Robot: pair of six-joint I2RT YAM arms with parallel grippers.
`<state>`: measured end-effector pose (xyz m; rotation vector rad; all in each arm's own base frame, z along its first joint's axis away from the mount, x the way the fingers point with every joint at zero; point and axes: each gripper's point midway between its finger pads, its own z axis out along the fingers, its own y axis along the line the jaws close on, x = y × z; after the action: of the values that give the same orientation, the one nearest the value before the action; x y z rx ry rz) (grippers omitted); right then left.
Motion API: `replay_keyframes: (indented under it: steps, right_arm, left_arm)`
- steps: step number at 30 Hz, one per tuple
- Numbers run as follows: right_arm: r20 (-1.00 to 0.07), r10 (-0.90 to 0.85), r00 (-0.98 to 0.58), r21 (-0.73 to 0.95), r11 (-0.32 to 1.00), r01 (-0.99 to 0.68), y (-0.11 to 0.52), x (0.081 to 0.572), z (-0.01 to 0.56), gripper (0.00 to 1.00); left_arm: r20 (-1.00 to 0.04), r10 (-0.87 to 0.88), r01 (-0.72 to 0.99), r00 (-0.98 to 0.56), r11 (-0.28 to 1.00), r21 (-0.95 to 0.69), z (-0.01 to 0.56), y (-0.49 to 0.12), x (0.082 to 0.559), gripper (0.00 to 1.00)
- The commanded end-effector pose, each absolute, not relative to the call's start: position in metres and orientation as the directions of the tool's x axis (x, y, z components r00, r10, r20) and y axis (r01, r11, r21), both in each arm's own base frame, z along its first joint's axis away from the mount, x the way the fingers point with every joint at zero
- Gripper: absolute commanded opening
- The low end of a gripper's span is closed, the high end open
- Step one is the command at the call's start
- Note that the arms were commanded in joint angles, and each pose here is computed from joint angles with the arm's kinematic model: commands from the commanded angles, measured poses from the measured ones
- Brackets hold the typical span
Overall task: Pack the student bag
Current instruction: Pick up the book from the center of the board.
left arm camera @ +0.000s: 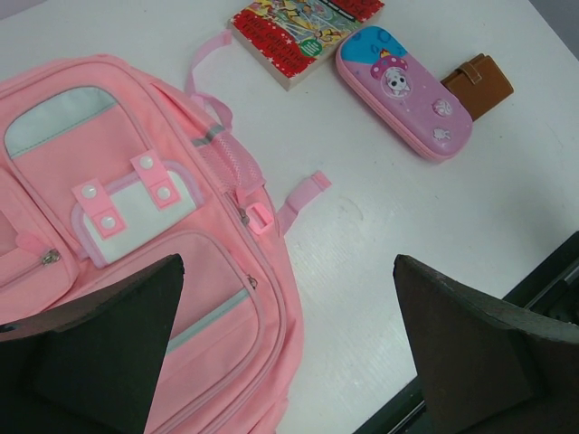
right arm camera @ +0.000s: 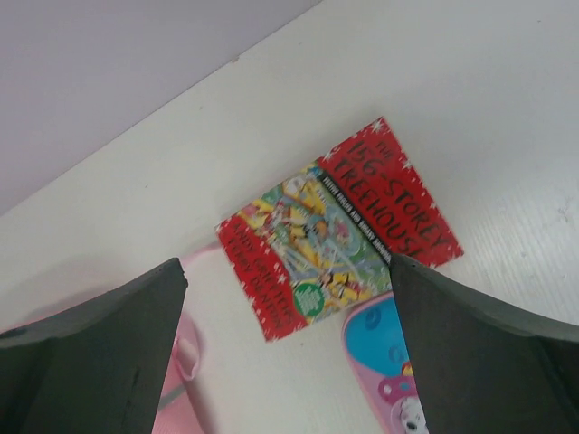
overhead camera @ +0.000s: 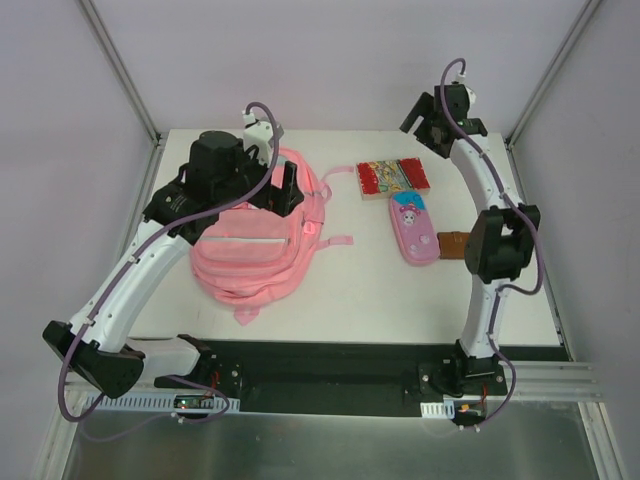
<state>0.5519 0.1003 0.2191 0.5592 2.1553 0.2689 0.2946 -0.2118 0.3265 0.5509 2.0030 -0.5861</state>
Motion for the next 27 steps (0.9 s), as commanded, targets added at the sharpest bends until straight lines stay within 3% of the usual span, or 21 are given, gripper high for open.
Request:
replay_keyframes:
  steps: [1, 2, 11, 27]
  right_arm:
    - [-0.585, 0.563, -0.584, 0.395, 0.827, 0.401, 0.058, 0.572, 0.170, 0.98]
    - [-0.535, 0.562, -0.631, 0.438, 0.823, 0.363, 0.068, 0.575, 0.156, 0.99]
    - [-0.444, 0.537, -0.717, 0.540, 0.799, 0.265, 0.071, 0.604, 0.105, 0.96]
    - [-0.369, 0.508, -0.778, 0.583, 0.779, 0.232, 0.097, 0.619, 0.062, 1.00]
  left_arm:
    - [-0.923, 0.109, 0.603, -0.369, 0.784, -0.149, 0.355, -0.206, 0.293, 0.99]
    - [-0.922, 0.112, 0.600, -0.372, 0.787, -0.146, 0.352, -0.206, 0.293, 0.99]
    - [-0.915, 0.120, 0.600, -0.385, 0.786, -0.149, 0.346, -0.207, 0.294, 0.99]
    - [-0.909, 0.112, 0.593, -0.402, 0.788, -0.165, 0.341, -0.206, 0.291, 0.99]
